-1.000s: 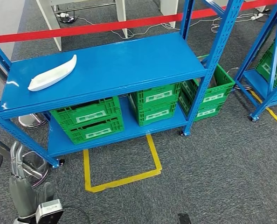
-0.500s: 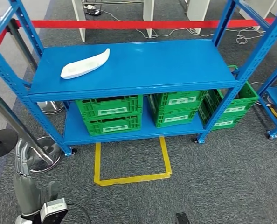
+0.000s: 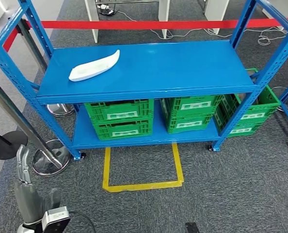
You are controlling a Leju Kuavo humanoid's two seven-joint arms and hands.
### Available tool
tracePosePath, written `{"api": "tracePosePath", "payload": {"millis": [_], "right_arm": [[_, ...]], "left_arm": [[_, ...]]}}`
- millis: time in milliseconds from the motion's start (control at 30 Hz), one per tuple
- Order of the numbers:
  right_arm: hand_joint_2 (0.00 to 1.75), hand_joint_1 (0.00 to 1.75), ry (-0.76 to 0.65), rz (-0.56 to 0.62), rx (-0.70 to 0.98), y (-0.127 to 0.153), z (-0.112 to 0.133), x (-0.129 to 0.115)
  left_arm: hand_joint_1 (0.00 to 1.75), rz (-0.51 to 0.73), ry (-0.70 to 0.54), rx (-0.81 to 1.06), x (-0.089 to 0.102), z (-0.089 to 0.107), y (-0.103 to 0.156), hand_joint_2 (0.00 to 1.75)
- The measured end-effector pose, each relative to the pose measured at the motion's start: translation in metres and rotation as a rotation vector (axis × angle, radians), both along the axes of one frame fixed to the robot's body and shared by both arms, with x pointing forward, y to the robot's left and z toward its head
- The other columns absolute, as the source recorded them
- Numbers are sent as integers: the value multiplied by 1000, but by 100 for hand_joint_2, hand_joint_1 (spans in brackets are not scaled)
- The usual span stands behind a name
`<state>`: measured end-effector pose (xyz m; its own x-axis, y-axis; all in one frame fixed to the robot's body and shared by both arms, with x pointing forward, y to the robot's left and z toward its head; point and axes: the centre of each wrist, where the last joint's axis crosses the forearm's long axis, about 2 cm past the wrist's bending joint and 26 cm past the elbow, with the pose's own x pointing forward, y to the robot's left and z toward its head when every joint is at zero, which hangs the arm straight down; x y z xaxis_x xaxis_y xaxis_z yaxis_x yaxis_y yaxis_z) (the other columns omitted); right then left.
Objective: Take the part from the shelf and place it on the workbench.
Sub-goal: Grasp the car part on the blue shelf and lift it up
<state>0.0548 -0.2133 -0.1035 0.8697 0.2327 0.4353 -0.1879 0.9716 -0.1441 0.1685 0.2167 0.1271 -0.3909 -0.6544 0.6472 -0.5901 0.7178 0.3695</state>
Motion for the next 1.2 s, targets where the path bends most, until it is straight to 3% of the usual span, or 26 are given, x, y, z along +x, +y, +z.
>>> {"api": "tracePosePath", "payload": {"millis": [1200], "right_arm": [[0,0,31,15,4,4,0,-7]], "left_arm": [[0,-30,1,-1,-2,-2,-2,0]]}}
